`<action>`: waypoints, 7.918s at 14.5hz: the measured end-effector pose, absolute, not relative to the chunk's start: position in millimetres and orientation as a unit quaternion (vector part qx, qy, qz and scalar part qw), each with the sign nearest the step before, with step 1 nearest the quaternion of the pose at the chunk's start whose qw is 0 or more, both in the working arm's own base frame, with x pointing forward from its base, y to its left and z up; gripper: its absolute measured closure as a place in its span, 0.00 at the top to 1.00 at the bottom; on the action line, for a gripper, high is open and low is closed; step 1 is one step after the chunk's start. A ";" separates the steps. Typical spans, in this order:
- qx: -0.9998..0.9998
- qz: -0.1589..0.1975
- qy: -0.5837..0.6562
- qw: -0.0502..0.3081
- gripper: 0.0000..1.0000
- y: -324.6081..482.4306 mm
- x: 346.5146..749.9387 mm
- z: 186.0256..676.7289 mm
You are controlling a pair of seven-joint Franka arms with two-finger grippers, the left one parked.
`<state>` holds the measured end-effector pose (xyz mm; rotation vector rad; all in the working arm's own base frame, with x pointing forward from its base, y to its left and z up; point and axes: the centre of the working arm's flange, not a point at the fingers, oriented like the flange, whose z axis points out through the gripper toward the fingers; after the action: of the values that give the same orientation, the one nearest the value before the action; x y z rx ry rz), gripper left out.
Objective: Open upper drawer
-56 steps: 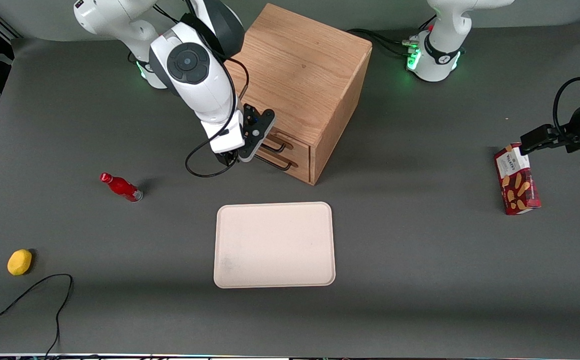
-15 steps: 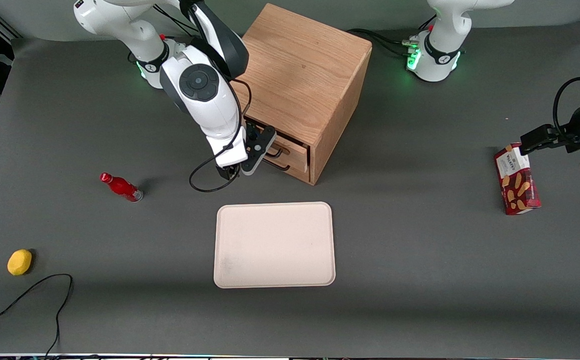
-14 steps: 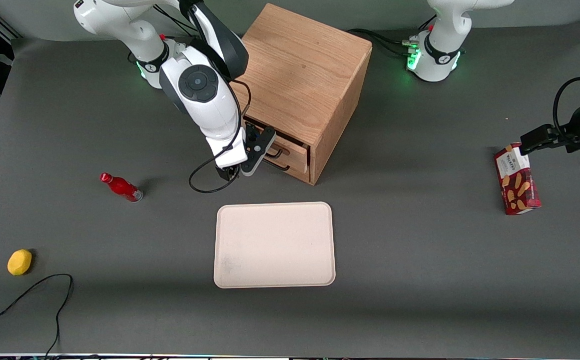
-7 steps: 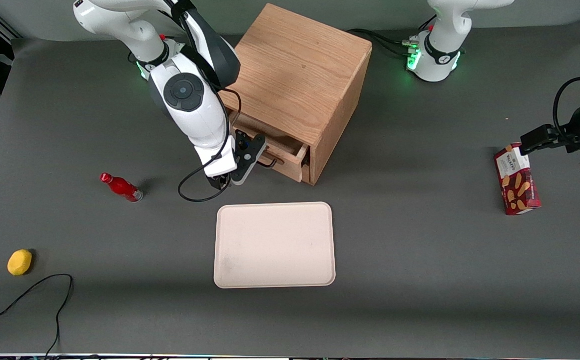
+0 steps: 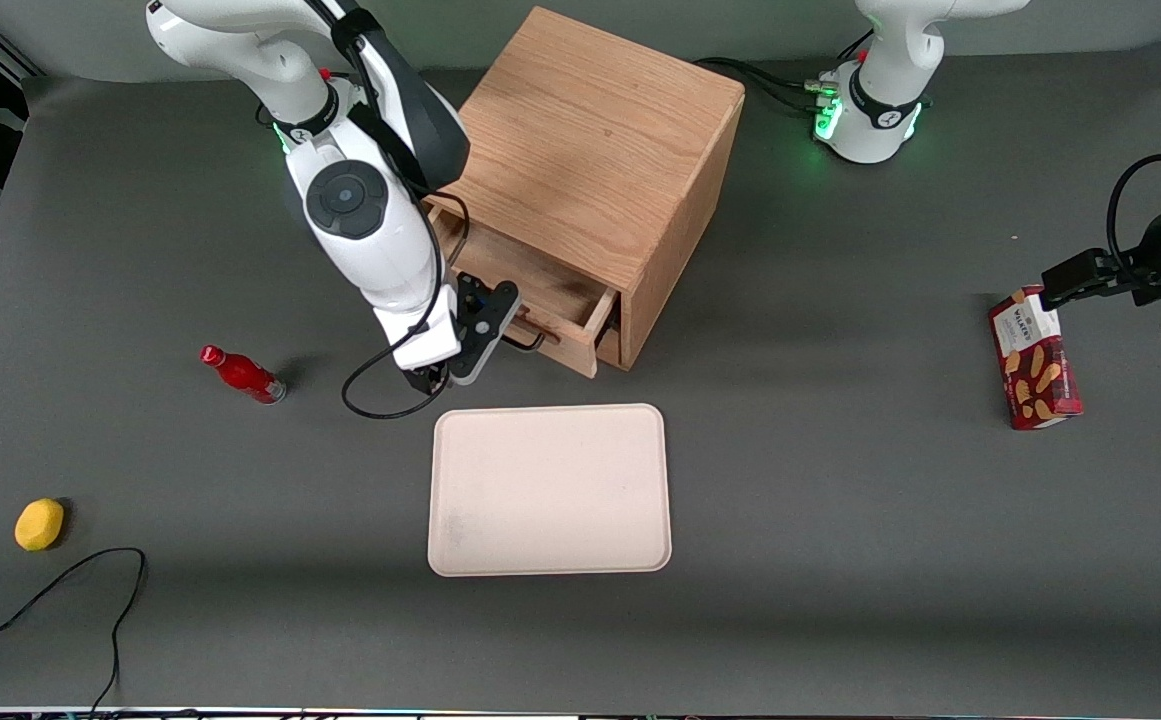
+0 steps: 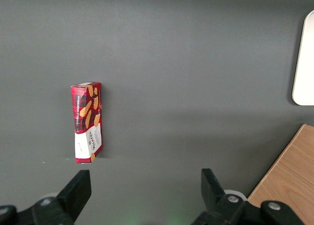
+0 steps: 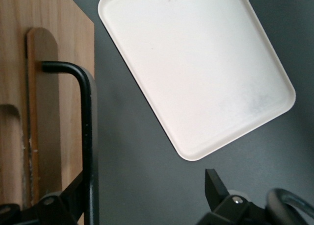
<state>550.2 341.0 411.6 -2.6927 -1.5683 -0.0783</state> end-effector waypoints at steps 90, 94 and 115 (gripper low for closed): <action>-0.905 -0.012 -0.422 0.045 1.00 230.5 687.9 414.8; -0.906 -0.001 -0.422 0.047 1.00 222.7 683.3 448.1; -0.977 -0.105 -0.184 0.037 1.00 74.8 587.0 677.3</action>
<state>587.0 74.8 677.3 -2.9971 -0.5652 -0.3231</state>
